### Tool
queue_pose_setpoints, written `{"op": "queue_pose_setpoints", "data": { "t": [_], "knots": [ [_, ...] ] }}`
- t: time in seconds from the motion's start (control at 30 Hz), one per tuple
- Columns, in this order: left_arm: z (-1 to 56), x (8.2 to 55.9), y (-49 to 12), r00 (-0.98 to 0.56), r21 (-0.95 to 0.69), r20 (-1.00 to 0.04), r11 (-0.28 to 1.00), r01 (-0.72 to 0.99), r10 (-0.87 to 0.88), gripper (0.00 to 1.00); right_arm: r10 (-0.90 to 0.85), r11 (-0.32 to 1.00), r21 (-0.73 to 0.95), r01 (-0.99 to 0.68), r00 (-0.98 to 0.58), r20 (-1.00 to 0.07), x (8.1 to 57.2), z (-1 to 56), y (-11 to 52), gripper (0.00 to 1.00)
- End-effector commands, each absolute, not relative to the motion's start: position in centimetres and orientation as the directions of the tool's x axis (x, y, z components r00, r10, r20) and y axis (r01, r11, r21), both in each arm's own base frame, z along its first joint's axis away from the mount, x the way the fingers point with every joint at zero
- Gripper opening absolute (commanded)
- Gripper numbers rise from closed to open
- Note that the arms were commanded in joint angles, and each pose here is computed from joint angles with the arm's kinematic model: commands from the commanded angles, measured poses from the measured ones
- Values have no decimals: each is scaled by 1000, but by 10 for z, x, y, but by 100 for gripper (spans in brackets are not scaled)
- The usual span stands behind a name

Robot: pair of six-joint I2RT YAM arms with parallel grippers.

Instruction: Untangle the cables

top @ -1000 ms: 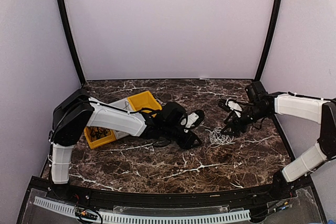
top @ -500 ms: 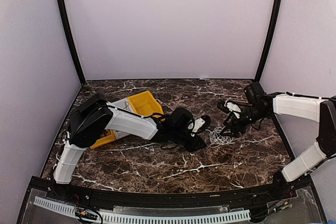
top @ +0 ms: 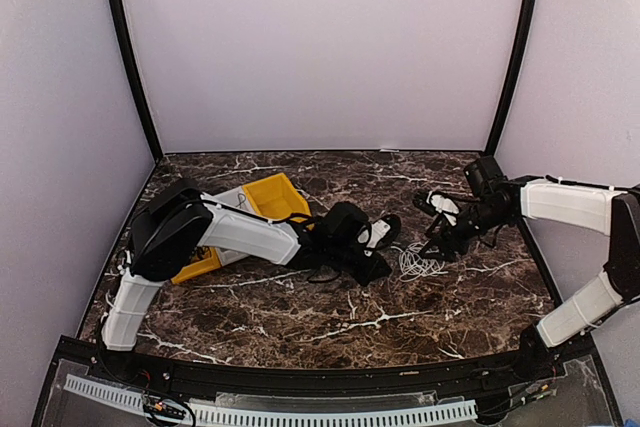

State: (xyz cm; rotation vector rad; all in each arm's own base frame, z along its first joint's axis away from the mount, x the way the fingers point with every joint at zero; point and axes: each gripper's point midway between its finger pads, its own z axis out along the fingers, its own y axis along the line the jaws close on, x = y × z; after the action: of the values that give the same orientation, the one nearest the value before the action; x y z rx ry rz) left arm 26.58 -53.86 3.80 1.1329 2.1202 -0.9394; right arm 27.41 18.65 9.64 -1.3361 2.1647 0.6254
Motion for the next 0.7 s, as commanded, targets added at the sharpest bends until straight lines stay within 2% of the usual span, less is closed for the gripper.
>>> {"op": "queue_pose_setpoints", "data": {
  "t": [0.0,0.2,0.47,0.6,0.67],
  "knots": [
    [114,268,-533,-438,-281,-812,399,873,386,0,-661,390,6,-921,-285,-694,285,121,196,71],
    [175,263,-513,-385,-239,-863,404,883,329,0,-668,349,0,-937,-248,-702,287,128,213,75],
    [226,259,-488,-348,-211,-900,436,875,263,0,-657,373,79,-924,-324,-681,312,103,240,76],
    [246,259,-474,-327,-186,-913,462,867,246,0,-665,384,113,-916,-359,-655,315,83,247,72],
    [259,260,-466,-312,-168,-921,484,859,234,0,-683,391,117,-913,-373,-628,316,72,245,65]
  ]
}}
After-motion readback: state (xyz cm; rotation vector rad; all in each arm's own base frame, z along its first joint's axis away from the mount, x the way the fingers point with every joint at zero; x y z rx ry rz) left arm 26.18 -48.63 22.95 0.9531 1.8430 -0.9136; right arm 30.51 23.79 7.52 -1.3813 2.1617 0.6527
